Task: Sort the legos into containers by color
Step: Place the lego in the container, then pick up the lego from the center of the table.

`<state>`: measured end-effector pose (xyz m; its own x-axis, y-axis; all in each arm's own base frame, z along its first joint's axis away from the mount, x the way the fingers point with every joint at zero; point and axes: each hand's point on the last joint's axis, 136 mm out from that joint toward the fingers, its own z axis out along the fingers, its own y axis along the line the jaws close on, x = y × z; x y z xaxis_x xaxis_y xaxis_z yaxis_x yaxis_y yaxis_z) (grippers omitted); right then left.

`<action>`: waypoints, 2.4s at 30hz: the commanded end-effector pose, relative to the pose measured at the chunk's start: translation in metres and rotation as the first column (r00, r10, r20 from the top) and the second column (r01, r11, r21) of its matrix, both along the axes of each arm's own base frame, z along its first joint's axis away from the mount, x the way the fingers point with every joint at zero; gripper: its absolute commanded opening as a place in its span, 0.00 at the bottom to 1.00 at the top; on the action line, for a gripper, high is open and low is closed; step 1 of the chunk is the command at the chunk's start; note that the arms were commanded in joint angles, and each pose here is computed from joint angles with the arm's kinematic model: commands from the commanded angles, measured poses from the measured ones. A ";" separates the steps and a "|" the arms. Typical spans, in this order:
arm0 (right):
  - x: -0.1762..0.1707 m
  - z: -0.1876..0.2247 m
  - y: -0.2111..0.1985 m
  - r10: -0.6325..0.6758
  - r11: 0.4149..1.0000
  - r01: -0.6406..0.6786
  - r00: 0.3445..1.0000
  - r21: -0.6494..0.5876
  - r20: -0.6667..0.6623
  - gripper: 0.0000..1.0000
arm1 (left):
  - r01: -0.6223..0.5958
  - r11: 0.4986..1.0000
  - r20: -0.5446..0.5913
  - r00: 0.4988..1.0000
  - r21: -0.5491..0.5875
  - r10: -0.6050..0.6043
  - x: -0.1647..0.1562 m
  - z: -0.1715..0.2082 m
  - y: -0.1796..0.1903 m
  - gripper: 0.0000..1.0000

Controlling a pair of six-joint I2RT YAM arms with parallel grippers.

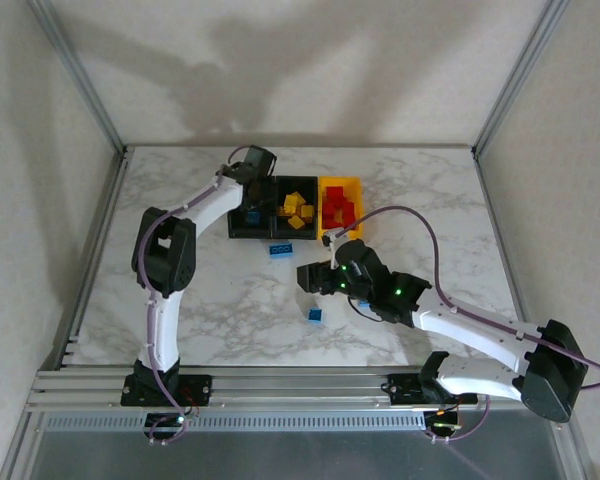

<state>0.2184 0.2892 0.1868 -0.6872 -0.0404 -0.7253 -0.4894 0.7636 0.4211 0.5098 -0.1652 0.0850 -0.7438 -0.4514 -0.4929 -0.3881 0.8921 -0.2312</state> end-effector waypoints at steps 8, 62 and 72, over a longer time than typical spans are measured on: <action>0.003 0.000 -0.007 -0.033 0.999 0.033 0.999 0.000 0.007 0.67 | 0.012 0.999 -0.022 1.000 0.030 -0.011 -0.001 0.000 0.001 0.49; 0.000 0.013 -0.044 -0.109 0.994 0.109 0.993 0.002 0.055 0.69 | 0.242 0.951 -0.025 0.970 0.194 -0.242 -0.137 -0.054 -0.077 0.80; 0.002 0.011 -0.043 -0.110 0.994 0.109 0.993 0.006 0.052 0.69 | 0.258 0.949 -0.026 0.966 0.181 -0.258 -0.142 -0.045 -0.078 0.59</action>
<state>0.2176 0.2498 0.2051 -0.6446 0.0314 -0.7639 -0.4429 0.7990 0.4066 0.3715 -0.2465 0.0296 -0.8236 -0.1636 -0.5431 -0.1447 0.9864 -0.0778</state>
